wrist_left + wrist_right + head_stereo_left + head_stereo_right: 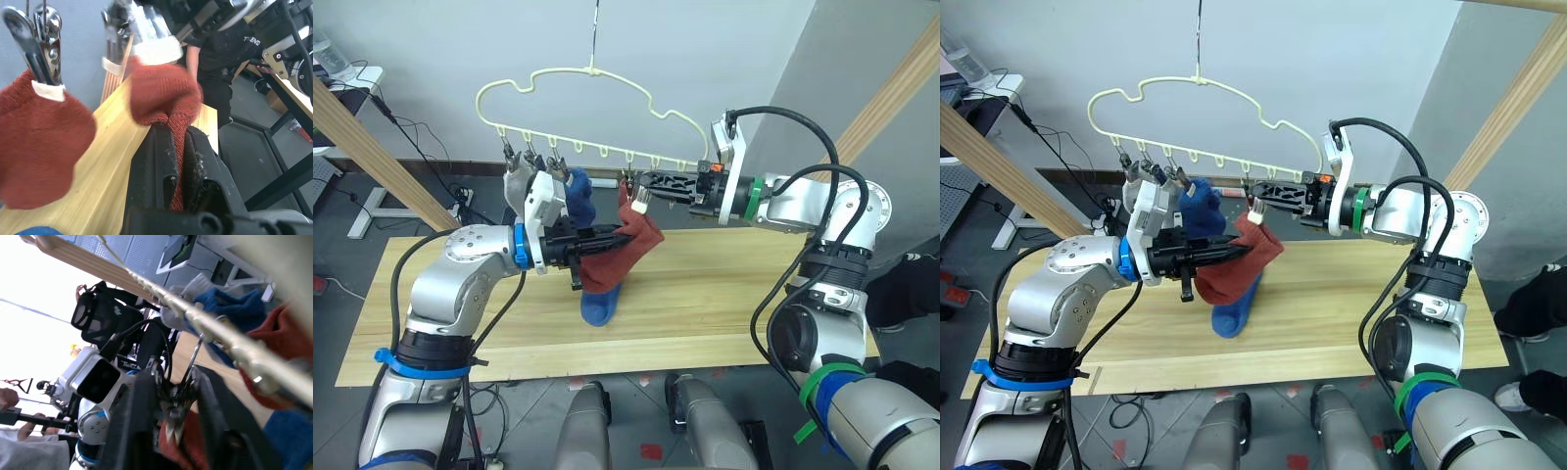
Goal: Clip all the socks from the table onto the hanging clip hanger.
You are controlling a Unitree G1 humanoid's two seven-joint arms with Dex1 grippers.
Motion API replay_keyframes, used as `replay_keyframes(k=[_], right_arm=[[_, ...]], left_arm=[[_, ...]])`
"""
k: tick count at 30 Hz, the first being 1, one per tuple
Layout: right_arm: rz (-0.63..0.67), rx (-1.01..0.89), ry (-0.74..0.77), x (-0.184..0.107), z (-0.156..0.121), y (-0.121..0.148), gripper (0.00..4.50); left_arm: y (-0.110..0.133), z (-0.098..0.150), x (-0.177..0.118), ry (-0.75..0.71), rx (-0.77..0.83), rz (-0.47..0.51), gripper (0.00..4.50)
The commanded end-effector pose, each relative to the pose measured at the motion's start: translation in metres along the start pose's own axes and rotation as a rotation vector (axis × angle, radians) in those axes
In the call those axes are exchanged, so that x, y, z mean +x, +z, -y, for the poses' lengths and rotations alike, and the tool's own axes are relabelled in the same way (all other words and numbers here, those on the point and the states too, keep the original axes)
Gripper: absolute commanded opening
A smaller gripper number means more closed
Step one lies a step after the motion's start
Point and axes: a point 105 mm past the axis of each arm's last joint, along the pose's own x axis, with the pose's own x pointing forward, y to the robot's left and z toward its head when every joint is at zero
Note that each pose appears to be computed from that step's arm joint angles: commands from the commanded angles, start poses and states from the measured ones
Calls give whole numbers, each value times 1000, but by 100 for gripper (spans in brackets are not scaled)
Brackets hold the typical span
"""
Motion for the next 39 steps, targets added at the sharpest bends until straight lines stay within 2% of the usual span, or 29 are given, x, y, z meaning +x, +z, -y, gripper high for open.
replay_keyframes(k=[1, 6, 8, 10, 13, 16, 20, 24, 28, 32, 37, 39], right_arm=[[2, -30, 43, -2, -11, 2, 274], [11, -39, 20, -5, -8, 3, 440], [28, -168, -86, -22, -3, 6, 445], [3, -240, -161, -36, 4, 1, 450], [-26, -331, -231, -44, 10, -4, 450], [-3, -468, -296, -53, 12, -7, 450], [40, -551, -370, -64, 20, -14, 450], [91, -668, -476, -73, 29, -12, 450], [102, -776, -520, -78, 33, -13, 450], [191, -946, -649, -94, 43, -19, 450], [261, -941, -685, -95, 53, -27, 450], [257, -972, -696, -93, 56, -27, 450]], left_arm=[[12, 1, 1, -7, 44, 28, 0], [15, -1, 3, 7, 42, 44, 0], [14, -6, 6, 25, 35, 47, 0], [12, -11, 7, 45, 14, 52, 68], [11, -15, 9, 61, -4, 57, 132], [4, -18, 7, 74, -26, 60, 218], [-9, -17, -7, 91, -54, 35, 327], [-10, -13, -25, 111, -73, 37, 443], [-7, -9, -37, 128, -84, 43, 447], [-6, -9, -88, 268, -105, 28, 447], [-20, -2, -102, 338, -120, -7, 447], [-25, -6, -107, 414, -120, -5, 447]])
